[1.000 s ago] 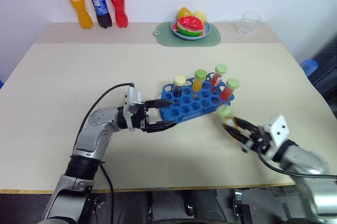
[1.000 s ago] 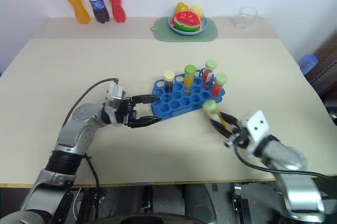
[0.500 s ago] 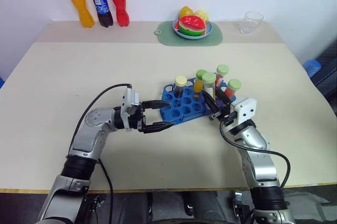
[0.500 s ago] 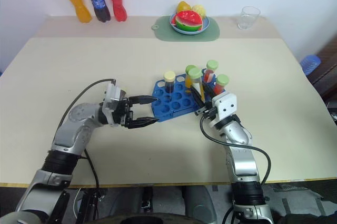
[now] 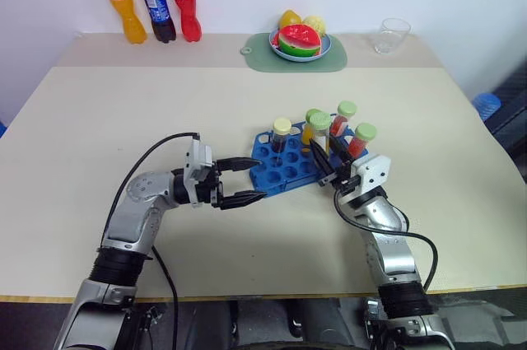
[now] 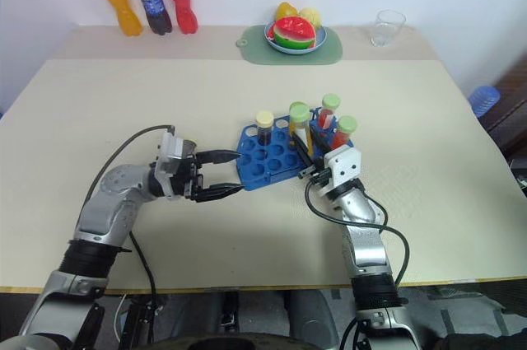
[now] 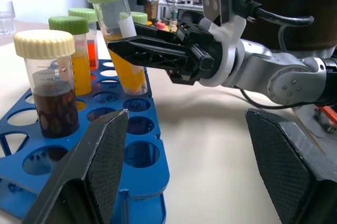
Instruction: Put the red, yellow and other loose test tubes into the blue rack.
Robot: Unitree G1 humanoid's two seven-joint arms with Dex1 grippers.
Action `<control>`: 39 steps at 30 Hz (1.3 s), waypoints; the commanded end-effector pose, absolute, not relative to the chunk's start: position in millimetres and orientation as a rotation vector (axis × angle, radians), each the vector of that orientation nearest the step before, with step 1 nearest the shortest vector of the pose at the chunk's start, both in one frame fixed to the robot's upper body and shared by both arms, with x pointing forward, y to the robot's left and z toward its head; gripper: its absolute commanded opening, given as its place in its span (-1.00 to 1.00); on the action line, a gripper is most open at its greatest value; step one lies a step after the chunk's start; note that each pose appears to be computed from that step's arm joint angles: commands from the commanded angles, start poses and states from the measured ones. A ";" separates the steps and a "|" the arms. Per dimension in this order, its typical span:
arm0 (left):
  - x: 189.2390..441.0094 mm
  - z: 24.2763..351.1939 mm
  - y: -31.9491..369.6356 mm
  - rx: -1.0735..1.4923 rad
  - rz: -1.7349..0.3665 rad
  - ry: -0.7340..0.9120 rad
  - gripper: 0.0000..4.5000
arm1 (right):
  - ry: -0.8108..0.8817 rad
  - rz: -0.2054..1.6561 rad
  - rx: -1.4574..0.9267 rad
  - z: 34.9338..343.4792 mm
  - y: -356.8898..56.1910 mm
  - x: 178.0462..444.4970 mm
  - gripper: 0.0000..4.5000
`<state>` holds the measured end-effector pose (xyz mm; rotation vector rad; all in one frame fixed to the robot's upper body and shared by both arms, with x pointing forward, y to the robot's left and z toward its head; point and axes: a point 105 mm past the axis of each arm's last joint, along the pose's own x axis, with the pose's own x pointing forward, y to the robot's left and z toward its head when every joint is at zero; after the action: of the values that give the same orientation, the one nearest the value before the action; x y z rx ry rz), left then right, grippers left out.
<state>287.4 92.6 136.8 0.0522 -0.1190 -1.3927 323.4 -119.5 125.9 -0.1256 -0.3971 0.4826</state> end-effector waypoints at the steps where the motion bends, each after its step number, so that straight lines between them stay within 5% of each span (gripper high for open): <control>1: 286.2 147.3 96.0 0.049 -1.375 -0.169 0.63 | -0.343 0.511 -0.077 111.1 -118.3 321.9 -0.64; 8: 290.9 150.8 98.8 0.023 -1.343 -0.176 0.63 | -0.378 0.468 -0.166 118.0 -137.8 313.9 0.84; 16: 316.8 179.1 112.4 -0.085 -1.057 -0.187 0.63 | -0.265 0.602 -0.376 129.2 -165.0 266.9 0.84; 23: 337.8 159.1 151.8 0.032 -0.630 0.262 0.63 | -0.079 0.764 -0.384 128.9 -178.4 213.3 0.84; 28: 337.8 154.6 164.4 -0.036 -0.509 0.641 0.63 | -0.090 0.863 -0.425 151.4 -173.8 213.5 0.84; 39: 360.9 155.0 178.4 -0.165 -0.359 0.901 0.63 | -0.100 0.892 -0.453 157.9 -174.0 227.9 0.84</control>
<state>358.2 179.2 150.6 -0.1619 0.8821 -0.3761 229.6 -177.3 152.5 -0.4463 -0.0719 0.8829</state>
